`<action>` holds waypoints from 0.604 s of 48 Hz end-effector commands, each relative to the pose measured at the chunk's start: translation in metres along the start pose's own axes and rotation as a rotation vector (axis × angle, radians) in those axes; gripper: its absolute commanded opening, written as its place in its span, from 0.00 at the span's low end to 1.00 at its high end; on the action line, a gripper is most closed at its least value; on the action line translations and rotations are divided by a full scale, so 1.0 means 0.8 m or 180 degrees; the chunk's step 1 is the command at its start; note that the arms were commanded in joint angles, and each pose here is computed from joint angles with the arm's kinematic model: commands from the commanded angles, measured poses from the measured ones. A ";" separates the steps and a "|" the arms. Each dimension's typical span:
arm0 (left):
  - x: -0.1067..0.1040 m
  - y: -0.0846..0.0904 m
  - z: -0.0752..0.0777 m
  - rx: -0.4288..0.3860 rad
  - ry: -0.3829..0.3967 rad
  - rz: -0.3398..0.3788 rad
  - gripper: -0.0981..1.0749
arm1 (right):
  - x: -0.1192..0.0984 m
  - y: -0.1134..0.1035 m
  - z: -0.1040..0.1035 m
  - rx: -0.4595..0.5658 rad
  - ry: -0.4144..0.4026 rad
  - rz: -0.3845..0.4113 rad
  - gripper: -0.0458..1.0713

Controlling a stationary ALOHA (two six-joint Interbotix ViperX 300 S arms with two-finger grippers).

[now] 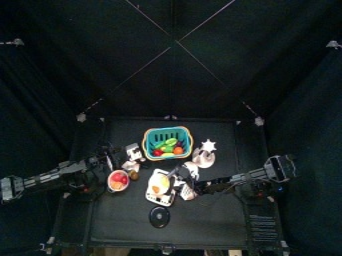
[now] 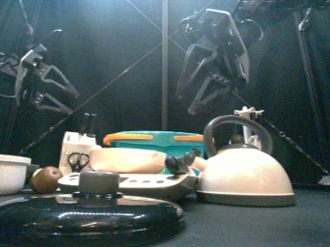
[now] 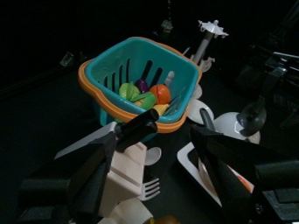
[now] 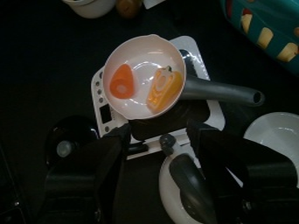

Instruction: Place pairing knife onto stove

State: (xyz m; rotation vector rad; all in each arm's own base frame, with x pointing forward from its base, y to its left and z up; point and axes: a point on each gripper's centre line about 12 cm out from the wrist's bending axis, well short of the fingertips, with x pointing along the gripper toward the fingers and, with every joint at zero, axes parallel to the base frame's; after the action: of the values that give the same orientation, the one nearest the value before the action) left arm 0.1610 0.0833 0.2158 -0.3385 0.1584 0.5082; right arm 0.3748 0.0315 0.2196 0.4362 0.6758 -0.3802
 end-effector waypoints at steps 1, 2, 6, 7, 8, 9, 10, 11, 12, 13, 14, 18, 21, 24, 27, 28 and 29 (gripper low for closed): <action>0.001 -0.004 0.014 -0.0004 -0.0088 -0.0030 0.94 | -0.017 0.007 0.016 0.0026 -0.0132 0.0107 0.83; 0.001 -0.004 0.014 0.0005 -0.0088 -0.0031 0.94 | -0.017 0.007 0.017 0.0023 -0.0137 0.0105 0.83; 0.001 -0.005 0.014 0.0011 -0.0086 -0.0036 0.94 | -0.017 0.007 0.018 0.0019 -0.0147 0.0104 0.83; 0.002 -0.005 0.013 0.0016 -0.0082 -0.0034 0.94 | -0.017 0.006 0.018 0.0021 -0.0144 0.0092 0.83; 0.001 -0.004 0.013 0.0015 -0.0083 -0.0030 0.94 | -0.017 0.005 0.019 0.0021 -0.0150 0.0086 0.83; 0.001 -0.005 0.013 0.0016 -0.0082 -0.0034 0.94 | -0.017 0.005 0.019 0.0020 -0.0153 0.0078 0.83; 0.001 -0.004 0.013 0.0015 -0.0083 -0.0030 0.94 | -0.017 0.004 0.020 0.0005 -0.0164 0.0064 0.83; 0.001 -0.005 0.013 0.0016 -0.0082 -0.0034 0.94 | -0.017 0.004 0.021 0.0007 -0.0168 0.0057 0.83; 0.001 -0.004 0.012 0.0015 -0.0078 -0.0028 0.94 | -0.017 0.004 0.022 0.0001 -0.0177 0.0045 0.83; 0.001 -0.004 0.012 0.0016 -0.0077 -0.0033 0.94 | -0.017 0.004 0.023 -0.0001 -0.0183 0.0032 0.83; 0.001 -0.004 0.012 0.0016 -0.0077 -0.0033 0.94 | -0.018 0.003 0.023 -0.0012 -0.0191 0.0019 0.83; 0.001 -0.004 0.012 0.0002 -0.0077 -0.0032 0.94 | -0.019 -0.002 0.035 -0.0037 -0.0270 -0.0075 0.83; 0.001 -0.004 0.011 0.0003 -0.0071 -0.0035 0.94 | -0.020 -0.007 0.047 -0.0070 -0.0353 -0.0150 0.83; 0.001 -0.005 0.010 0.0006 -0.0062 -0.0047 0.94 | -0.022 -0.011 0.063 -0.0118 -0.0469 -0.0217 0.83; 0.001 -0.007 0.010 0.0020 -0.0057 -0.0067 0.94 | -0.024 -0.017 0.081 -0.0195 -0.0618 -0.0280 0.83; 0.001 -0.007 0.010 0.0027 -0.0054 -0.0076 0.94 | -0.024 -0.018 0.085 -0.0220 -0.0658 -0.0294 0.83; 0.001 -0.008 0.009 0.0029 -0.0051 -0.0085 0.94 | -0.025 -0.020 0.091 -0.0256 -0.0707 -0.0314 0.83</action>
State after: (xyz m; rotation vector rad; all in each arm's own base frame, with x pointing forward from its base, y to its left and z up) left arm 0.1617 0.0814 0.2152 -0.3378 0.1616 0.4978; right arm 0.3858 -0.0004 0.2474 0.3125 0.5909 -0.4746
